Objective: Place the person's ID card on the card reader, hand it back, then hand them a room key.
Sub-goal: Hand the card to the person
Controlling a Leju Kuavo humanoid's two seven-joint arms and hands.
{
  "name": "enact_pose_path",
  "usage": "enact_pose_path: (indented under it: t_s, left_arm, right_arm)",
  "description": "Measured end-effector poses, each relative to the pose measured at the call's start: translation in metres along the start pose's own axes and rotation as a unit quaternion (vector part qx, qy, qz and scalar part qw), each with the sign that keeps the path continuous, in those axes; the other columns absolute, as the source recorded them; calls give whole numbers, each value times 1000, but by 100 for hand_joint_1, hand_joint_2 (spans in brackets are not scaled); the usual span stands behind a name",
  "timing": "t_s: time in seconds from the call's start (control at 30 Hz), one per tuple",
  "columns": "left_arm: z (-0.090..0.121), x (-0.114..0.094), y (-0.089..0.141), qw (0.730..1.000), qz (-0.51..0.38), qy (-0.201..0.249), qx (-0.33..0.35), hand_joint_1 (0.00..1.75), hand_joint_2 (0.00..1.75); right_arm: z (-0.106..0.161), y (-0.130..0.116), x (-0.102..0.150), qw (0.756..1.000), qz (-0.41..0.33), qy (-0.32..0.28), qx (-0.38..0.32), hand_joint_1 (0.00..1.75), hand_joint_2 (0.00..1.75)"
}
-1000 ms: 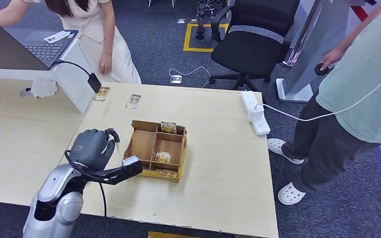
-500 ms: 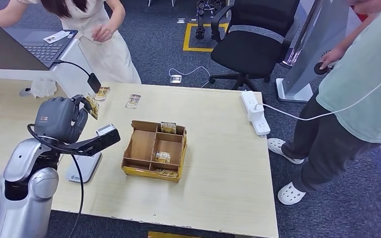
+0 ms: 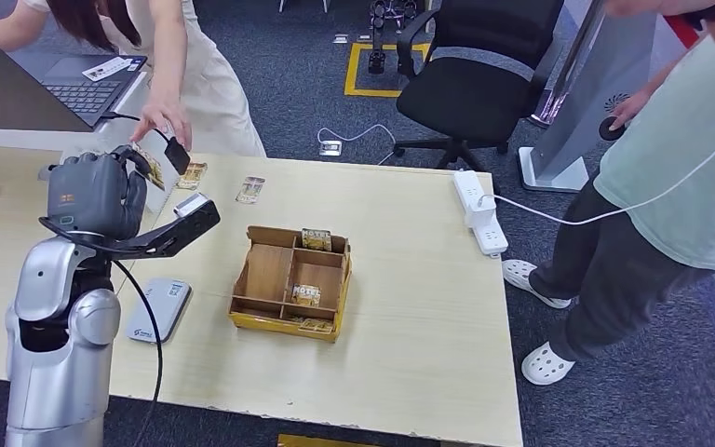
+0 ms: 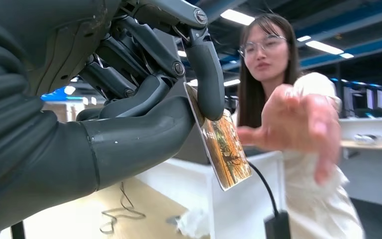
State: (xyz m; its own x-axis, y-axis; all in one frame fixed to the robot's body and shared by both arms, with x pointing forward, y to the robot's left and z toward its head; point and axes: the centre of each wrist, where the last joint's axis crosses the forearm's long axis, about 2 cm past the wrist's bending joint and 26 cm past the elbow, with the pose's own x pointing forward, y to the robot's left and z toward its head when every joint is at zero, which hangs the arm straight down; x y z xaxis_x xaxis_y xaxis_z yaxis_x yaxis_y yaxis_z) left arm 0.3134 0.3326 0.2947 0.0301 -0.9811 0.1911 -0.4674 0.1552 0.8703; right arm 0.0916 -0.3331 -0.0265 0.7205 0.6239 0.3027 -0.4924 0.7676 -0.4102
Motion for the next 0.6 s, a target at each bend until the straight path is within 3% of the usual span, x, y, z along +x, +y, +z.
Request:
enact_pose_path:
  t_s: [0.2,0.53,0.6]
  left_arm:
    - [-20,-6,-1,999,-22,30,9,175,175]
    - [-28,-10,-5,999,-21,46,2,175,175]
    - [-29,-10,-5,999,-21,49,3,163,175]
  right_arm:
    - [-1,-1,4,1000,9,-8,1,0,0]
    - [-1,0,5,1000,11,-9,3,0,0]
    - [-1,0,5,1000,12,-8,4,0,0]
